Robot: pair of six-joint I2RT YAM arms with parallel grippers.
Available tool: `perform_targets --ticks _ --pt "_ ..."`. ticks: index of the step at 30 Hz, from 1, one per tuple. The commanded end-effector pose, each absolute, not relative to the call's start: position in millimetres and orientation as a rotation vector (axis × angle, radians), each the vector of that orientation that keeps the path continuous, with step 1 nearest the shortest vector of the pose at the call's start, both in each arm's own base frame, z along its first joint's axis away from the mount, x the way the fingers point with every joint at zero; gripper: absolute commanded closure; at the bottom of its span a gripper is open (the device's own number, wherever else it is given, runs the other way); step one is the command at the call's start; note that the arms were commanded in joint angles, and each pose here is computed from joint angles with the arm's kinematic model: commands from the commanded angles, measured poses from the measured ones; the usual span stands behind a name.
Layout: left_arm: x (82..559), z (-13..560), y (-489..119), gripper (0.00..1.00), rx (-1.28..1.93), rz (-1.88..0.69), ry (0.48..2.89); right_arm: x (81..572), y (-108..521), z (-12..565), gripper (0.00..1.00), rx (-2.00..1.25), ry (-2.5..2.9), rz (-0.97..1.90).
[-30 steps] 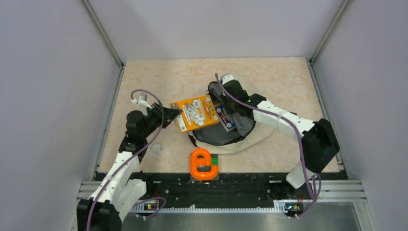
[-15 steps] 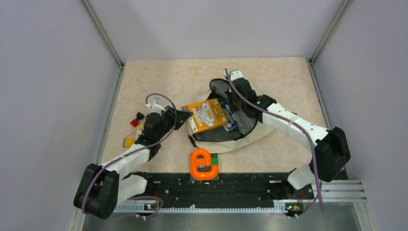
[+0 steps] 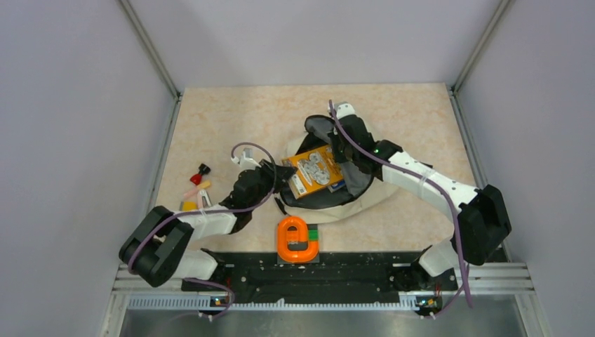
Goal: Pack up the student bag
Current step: Place the book in the student bag.
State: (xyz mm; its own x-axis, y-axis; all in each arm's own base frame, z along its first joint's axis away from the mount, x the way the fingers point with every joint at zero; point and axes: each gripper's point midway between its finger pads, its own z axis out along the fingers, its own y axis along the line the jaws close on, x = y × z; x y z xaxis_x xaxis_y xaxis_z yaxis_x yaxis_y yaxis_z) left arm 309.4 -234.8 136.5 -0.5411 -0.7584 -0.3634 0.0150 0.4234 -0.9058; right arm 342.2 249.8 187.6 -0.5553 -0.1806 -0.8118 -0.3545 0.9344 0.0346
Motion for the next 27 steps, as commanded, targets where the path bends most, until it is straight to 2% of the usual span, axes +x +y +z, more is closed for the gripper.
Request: perform_targets --ticks 1,17,18,22,24,27 --pt "326.4 164.0 -248.6 1.0 -0.689 -1.224 1.709 353.2 271.3 226.4 1.0 -0.315 2.028 0.397" --pt "347.1 152.8 -318.2 1.0 -0.597 -1.153 1.718 348.4 282.7 218.8 1.0 -0.357 2.03 0.464" --pt "346.0 153.0 -316.6 0.94 -0.586 -1.151 1.71 348.7 282.3 219.0 1.0 -0.358 2.029 0.461" --pt "340.0 148.8 -302.0 0.5 -0.522 -1.068 1.713 348.1 280.1 219.7 1.0 -0.359 2.026 0.453" --pt "336.2 145.6 -297.4 0.36 -0.475 -1.002 1.761 347.4 279.1 219.3 1.0 -0.36 2.025 0.45" --pt "328.4 131.0 -287.9 0.23 -0.427 -0.898 1.856 346.4 278.4 220.8 1.0 -0.361 2.021 0.453"
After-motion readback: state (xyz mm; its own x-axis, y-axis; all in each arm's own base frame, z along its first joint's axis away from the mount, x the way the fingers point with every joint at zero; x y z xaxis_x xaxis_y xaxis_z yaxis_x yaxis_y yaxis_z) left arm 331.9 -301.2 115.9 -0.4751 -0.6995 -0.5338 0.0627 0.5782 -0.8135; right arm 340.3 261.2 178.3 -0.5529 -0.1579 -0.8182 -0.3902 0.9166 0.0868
